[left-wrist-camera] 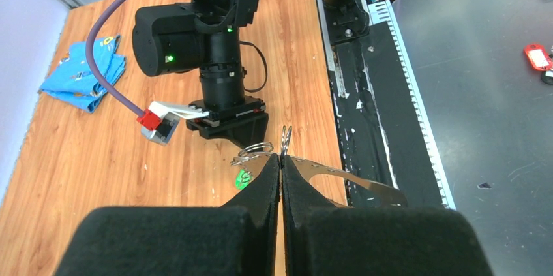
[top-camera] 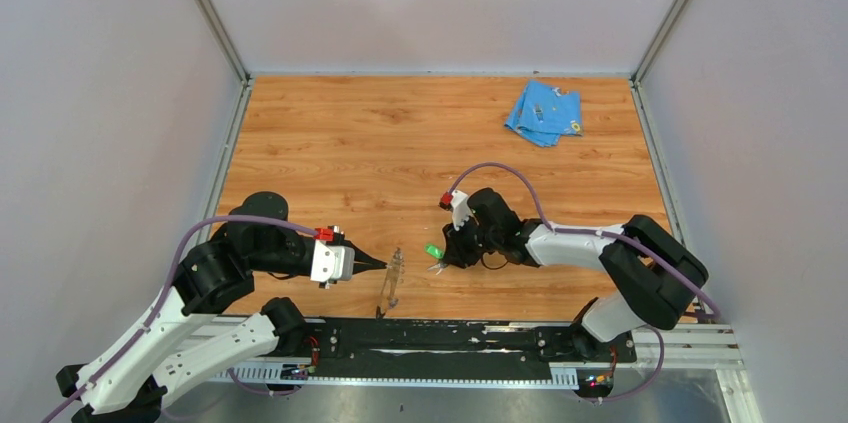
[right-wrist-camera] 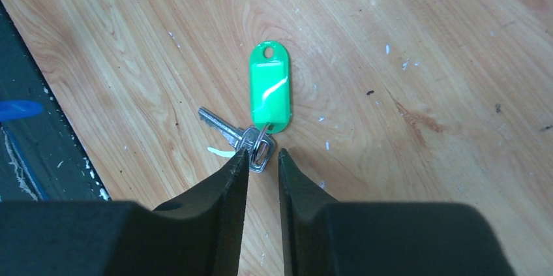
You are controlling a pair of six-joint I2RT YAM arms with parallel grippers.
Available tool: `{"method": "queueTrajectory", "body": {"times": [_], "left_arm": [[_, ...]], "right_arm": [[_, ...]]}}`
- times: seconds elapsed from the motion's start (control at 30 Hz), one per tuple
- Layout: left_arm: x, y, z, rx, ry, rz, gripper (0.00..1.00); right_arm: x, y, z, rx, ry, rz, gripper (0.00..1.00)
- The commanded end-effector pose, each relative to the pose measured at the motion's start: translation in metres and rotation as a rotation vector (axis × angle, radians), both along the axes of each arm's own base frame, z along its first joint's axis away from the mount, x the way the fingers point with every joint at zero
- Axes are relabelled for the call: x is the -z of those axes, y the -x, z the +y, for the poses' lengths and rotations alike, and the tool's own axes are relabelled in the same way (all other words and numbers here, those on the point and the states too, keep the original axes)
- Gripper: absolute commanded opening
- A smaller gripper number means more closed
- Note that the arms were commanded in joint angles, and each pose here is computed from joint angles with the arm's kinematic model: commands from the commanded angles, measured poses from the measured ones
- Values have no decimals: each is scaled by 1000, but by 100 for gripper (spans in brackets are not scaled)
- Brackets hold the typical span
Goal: Put the keys on the keyring
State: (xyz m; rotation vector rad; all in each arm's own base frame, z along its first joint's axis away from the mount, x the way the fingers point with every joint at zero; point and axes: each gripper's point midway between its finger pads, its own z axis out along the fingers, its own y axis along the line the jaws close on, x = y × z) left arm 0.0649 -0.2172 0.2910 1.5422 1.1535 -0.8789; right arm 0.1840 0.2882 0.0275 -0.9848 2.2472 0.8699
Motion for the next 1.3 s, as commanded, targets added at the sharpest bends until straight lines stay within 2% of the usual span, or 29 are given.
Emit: {"method": "queueTrajectory", "body": {"times": [0.0,0.17,0.37,0.53,0.67,0.83,1.27], "left_arm": [[-14,-1,-1,-1,39,-22,0],[-12,0,-1,-1,38,-18,0],[-13,1,0,-2,41,-21,0],[-12,0,0,-2,40,-23,0],[-12,1,0,-2,41,-24,0],[-12,1,0,-2,41,-20,0],[-5,1,1,-1,24,-16,0]], "right_arm": [[6,-3,-6,14,40,-44,23],[-1,-8,-6,22,31,-88,16],[3,-5,-3,9,50,-63,29],[3,-4,1,2,39,-61,28],[1,-5,5,0,26,-63,24],[1,-8,4,4,34,-78,1],[-19,-5,8,-50,62,-213,0]]}}
